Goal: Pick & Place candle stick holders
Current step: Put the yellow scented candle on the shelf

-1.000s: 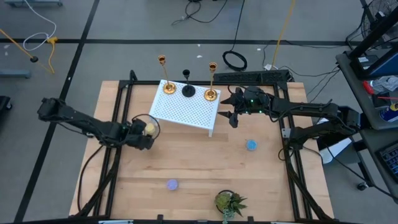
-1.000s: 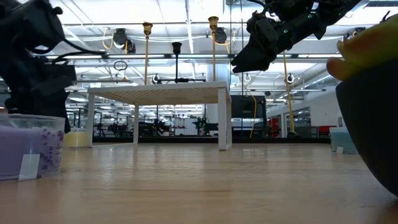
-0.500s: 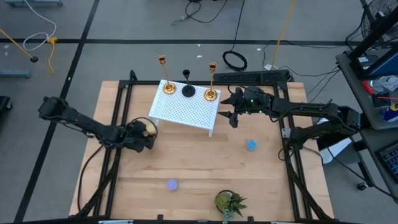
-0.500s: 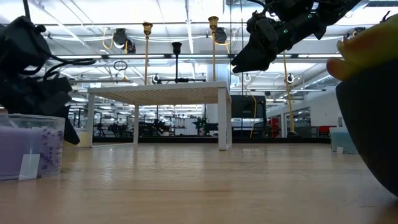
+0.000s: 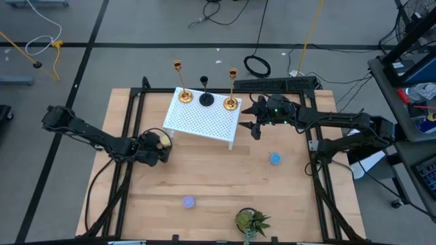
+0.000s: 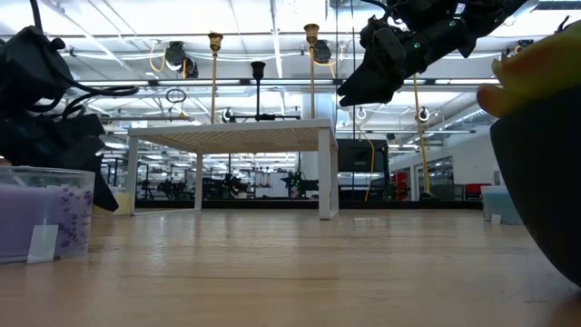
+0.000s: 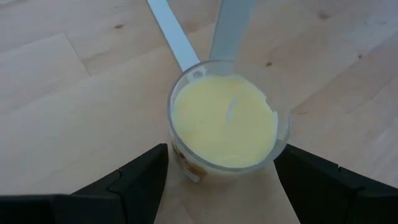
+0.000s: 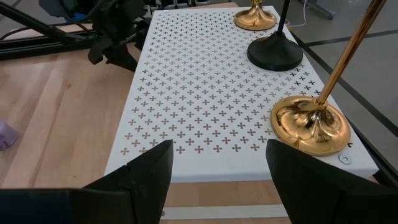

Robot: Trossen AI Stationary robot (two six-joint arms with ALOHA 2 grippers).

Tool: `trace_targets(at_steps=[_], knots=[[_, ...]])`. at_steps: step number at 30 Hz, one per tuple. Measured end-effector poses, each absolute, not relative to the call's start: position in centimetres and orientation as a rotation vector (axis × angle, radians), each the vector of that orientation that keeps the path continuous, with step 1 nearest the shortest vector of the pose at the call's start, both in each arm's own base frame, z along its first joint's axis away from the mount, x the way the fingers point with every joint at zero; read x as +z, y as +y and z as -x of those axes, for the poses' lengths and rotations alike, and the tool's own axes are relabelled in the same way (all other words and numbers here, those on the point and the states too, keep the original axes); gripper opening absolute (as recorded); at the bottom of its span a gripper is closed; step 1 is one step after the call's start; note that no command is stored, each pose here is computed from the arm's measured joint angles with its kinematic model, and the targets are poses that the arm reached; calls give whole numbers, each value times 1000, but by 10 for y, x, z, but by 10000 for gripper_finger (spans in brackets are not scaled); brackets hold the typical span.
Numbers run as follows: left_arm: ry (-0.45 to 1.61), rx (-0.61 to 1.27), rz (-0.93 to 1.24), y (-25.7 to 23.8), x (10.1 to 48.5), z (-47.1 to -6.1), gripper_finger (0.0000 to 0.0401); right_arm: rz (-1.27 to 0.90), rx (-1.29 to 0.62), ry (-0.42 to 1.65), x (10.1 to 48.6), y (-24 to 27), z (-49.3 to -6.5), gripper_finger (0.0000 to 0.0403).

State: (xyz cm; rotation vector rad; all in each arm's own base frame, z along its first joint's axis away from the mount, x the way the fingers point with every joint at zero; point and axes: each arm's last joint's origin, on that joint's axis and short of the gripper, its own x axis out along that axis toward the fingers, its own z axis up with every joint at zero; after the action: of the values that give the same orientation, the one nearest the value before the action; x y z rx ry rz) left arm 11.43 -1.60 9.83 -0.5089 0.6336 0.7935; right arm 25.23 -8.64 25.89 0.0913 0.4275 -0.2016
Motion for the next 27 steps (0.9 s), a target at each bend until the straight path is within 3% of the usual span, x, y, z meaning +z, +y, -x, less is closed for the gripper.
trace_targets(at_steps=[14, 20, 27], knots=[[571, 849, 409, -13, 100, -114, 289, -90, -201, 428, 259, -86, -252, 254], [580, 842, 394, -13, 100, -114, 238, -90, -202, 427, 259, -86, -252, 254], [611, 793, 451, -15, 100, -116, 235, -90, -202, 427, 259, -86, -252, 254]])
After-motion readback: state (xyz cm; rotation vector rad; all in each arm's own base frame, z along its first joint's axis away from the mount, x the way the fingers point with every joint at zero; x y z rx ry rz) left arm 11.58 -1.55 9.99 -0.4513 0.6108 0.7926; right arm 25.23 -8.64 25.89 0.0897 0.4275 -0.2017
